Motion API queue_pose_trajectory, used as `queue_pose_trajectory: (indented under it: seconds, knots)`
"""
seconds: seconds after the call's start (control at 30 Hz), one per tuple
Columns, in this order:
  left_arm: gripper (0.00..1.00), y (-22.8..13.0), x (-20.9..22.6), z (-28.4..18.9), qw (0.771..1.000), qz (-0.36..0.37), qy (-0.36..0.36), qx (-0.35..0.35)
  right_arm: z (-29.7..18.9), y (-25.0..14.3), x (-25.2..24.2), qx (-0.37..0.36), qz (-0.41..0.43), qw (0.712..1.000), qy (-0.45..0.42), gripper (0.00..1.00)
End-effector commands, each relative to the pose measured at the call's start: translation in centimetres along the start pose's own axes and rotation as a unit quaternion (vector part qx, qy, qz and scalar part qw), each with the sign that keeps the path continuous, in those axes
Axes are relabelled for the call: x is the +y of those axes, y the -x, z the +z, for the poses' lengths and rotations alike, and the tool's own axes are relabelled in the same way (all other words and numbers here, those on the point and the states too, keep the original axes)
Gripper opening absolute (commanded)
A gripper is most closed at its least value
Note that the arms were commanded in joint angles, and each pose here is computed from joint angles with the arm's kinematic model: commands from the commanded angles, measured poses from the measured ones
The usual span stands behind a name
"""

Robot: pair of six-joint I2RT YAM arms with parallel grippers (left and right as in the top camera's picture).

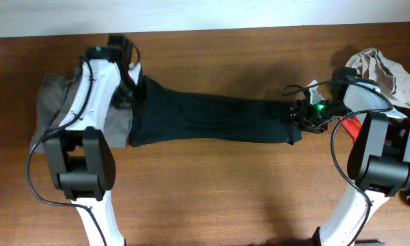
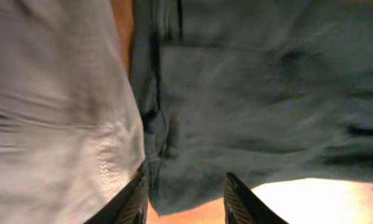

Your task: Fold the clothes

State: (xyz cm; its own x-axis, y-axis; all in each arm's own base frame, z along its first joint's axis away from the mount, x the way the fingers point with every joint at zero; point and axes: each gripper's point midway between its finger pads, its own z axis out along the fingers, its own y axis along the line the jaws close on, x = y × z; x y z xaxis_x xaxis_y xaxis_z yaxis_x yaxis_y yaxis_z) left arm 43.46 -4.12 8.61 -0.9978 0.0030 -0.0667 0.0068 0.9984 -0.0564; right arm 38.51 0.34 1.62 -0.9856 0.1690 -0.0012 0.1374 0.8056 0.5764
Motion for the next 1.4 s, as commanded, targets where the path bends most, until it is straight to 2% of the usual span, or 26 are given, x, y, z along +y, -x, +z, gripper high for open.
queue_pose_trajectory:
  seconds: [0.0,0.13,0.17,0.2,0.33,0.43,0.63,0.77,0.93,1.13,1.3,1.37]
  knots:
    - [0.40,2.5,-0.3,-6.7,0.997,0.008,-0.004,-0.077,2.8,-1.6,0.0,0.038,-0.015,0.999,0.020,0.59]
    - [0.44,3.3,-0.6,-11.8,0.992,0.010,-0.006,-0.123,2.6,-1.1,0.8,0.029,-0.017,0.999,0.040,0.32]
    - [0.46,3.3,-0.7,-13.9,0.990,0.011,-0.007,-0.143,2.1,-0.6,1.0,0.022,-0.020,0.999,0.041,0.13]
    - [0.48,3.4,-0.7,-15.1,0.988,0.012,-0.008,-0.155,1.6,-0.3,1.2,0.019,-0.011,0.999,0.039,0.04]
    - [0.52,3.2,-0.9,-19.6,0.979,0.018,-0.009,-0.203,-1.9,0.8,1.4,0.010,0.026,1.000,0.012,0.04]
    - [0.55,2.7,-1.1,-23.3,0.969,0.021,-0.011,-0.244,-7.3,1.9,0.9,-0.002,0.038,0.996,-0.077,0.04]
    - [0.56,1.6,-1.1,-25.9,0.962,0.022,-0.012,-0.272,-14.8,3.4,2.9,-0.038,0.010,0.984,-0.176,0.04]
    - [0.56,1.2,-1.1,-26.7,0.960,0.023,-0.013,-0.280,-17.0,4.1,6.4,-0.063,-0.028,0.980,-0.188,0.04]
    - [0.57,0.9,-1.2,-27.3,0.957,0.023,-0.013,-0.288,-14.8,3.6,11.9,-0.049,-0.084,0.979,-0.181,0.04]
    - [0.61,0.5,-1.2,-28.2,0.954,0.024,-0.014,-0.298,-7.9,2.6,18.0,-0.018,-0.155,0.972,-0.175,0.04]
    - [0.62,0.2,-1.2,-28.7,0.952,0.024,-0.014,-0.304,-2.1,1.6,20.4,0.001,-0.189,0.963,-0.195,0.06]
    - [0.62,0.1,-1.2,-29.0,0.951,0.024,-0.014,-0.307,0.1,1.0,21.2,0.010,-0.201,0.960,-0.194,0.09]
